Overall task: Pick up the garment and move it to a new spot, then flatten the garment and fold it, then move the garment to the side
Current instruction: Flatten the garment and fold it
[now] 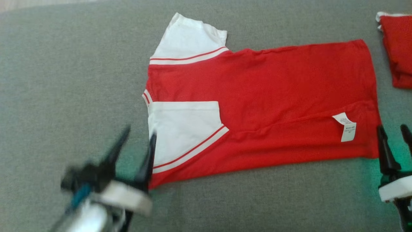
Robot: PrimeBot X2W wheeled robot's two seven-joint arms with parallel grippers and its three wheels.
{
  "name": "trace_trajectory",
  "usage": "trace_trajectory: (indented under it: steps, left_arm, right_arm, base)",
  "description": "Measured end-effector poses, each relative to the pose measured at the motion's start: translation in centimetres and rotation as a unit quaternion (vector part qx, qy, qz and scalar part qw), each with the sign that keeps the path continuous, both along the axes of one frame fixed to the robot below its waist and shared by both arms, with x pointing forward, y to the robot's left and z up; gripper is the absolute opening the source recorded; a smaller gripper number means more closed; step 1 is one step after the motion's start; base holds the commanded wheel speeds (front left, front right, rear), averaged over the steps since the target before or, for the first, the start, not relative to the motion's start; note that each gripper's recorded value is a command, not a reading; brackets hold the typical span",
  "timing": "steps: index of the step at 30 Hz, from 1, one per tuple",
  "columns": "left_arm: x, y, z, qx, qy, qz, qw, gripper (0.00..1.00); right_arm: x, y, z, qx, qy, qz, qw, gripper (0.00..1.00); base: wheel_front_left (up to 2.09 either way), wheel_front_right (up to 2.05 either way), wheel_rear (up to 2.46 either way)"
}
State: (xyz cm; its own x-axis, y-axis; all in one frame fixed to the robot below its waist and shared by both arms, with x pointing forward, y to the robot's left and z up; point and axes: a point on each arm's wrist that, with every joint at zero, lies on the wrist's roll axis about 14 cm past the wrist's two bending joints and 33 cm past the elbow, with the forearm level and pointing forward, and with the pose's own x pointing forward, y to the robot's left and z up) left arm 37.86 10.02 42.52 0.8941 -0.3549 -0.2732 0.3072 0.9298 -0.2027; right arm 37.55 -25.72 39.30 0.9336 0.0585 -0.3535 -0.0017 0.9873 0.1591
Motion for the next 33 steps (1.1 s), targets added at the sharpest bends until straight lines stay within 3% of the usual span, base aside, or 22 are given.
trace_trajectory:
  steps: [4, 7, 13, 21, 27, 33]
  left_arm:
    - [6.8, -1.8, 4.0, 0.022, -0.052, -0.057, 0.997, 1.00]
    - [11.5, -2.3, 5.0, 0.064, -0.050, -0.101, 0.992, 1.00]
    - [19.1, -2.7, 2.8, 0.120, 0.075, -0.146, 0.979, 1.00]
    - [23.3, -4.0, -1.2, 0.155, 0.177, -0.169, 0.957, 1.00]
    - [23.8, -3.7, -6.3, 0.217, 0.235, -0.185, 0.929, 1.00]
    - [24.4, -4.9, -7.1, 0.190, 0.249, -0.195, 0.929, 1.00]
  right_arm:
    - [0.7, 0.4, 0.2, -0.006, -0.008, 0.000, 1.000, 1.00]
    - [1.3, 0.8, -0.2, -0.008, -0.002, 0.004, 1.000, 1.00]
    - [4.2, 1.5, -0.3, -0.020, -0.012, 0.023, 0.999, 1.00]
    - [3.2, 1.0, -2.6, -0.019, 0.019, 0.004, 1.000, 1.00]
    - [1.9, -1.1, -3.6, -0.032, 0.035, -0.029, 0.998, 1.00]
    - [1.1, -2.3, -3.8, -0.038, 0.038, -0.049, 0.997, 1.00]
  base:
    - [0.00, 0.00, 0.00]
    - [0.00, 0.00, 0.00]
    - [0.00, 0.00, 0.00]
    - [0.00, 0.00, 0.00]
    - [0.00, 0.00, 0.00]
    - [0.00, 0.00, 0.00]
